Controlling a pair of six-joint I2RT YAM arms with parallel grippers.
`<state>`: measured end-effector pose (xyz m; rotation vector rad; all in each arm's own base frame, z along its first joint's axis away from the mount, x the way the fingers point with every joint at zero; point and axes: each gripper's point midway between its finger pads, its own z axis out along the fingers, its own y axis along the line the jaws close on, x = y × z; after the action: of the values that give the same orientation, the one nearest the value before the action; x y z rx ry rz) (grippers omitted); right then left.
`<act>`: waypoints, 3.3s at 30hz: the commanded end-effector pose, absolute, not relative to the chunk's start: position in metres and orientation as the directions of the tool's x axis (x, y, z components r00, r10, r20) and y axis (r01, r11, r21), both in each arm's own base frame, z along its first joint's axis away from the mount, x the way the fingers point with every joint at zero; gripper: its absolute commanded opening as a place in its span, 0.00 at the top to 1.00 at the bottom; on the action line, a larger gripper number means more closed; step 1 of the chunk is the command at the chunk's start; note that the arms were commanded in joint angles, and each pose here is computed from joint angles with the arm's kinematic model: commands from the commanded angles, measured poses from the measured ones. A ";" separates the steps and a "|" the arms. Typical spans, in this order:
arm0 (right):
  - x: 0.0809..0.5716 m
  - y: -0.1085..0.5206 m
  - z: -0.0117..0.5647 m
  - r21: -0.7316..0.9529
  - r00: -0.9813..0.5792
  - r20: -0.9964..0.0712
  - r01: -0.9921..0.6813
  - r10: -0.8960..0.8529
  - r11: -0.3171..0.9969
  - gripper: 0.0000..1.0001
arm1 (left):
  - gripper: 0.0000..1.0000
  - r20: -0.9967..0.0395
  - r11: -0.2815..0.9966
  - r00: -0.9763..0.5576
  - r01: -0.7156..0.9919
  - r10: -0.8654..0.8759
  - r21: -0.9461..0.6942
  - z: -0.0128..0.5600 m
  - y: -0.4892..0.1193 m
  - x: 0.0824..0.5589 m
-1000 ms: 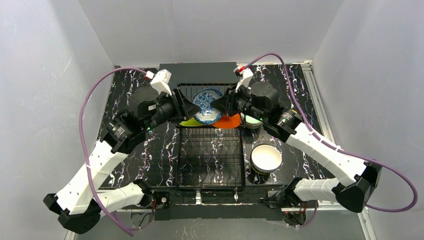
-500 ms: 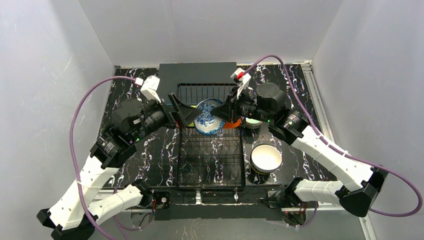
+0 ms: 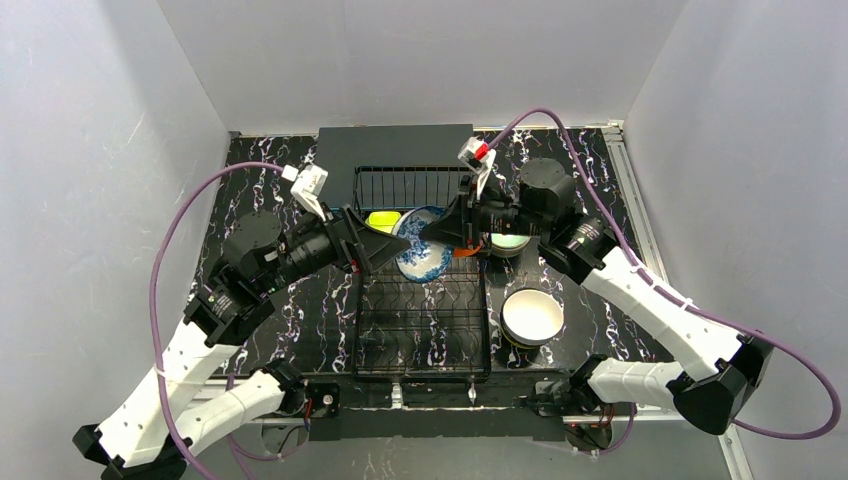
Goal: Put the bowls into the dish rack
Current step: Adjust the bowl.
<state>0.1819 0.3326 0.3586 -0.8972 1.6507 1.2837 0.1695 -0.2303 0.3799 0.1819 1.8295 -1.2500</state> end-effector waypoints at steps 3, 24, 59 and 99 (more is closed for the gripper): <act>0.181 0.333 0.389 0.341 -0.337 -0.940 -0.926 0.050 0.165 0.99 | 0.04 -0.719 0.468 -0.624 0.558 -0.307 -0.685 0.372 -0.232 0.163; 0.206 0.326 0.377 0.428 -0.454 -0.891 -0.831 0.012 0.356 0.99 | 0.51 -0.715 0.741 -0.684 0.404 -0.144 -0.536 0.350 -0.216 0.188; 0.173 0.313 0.406 0.485 -0.478 -0.874 -0.838 0.093 0.251 0.02 | 1.00 -0.764 0.627 -0.546 0.473 -0.343 -0.619 0.383 -0.229 0.187; 0.127 0.326 0.422 0.611 -0.614 -0.788 -0.789 0.053 -0.063 0.68 | 1.00 -0.829 0.743 -0.469 0.429 -0.304 -0.515 0.377 -0.218 0.213</act>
<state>0.1557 0.3320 0.3913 -0.6403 1.7598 1.6607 0.2013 -0.2389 0.3616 0.1773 1.9181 -0.9503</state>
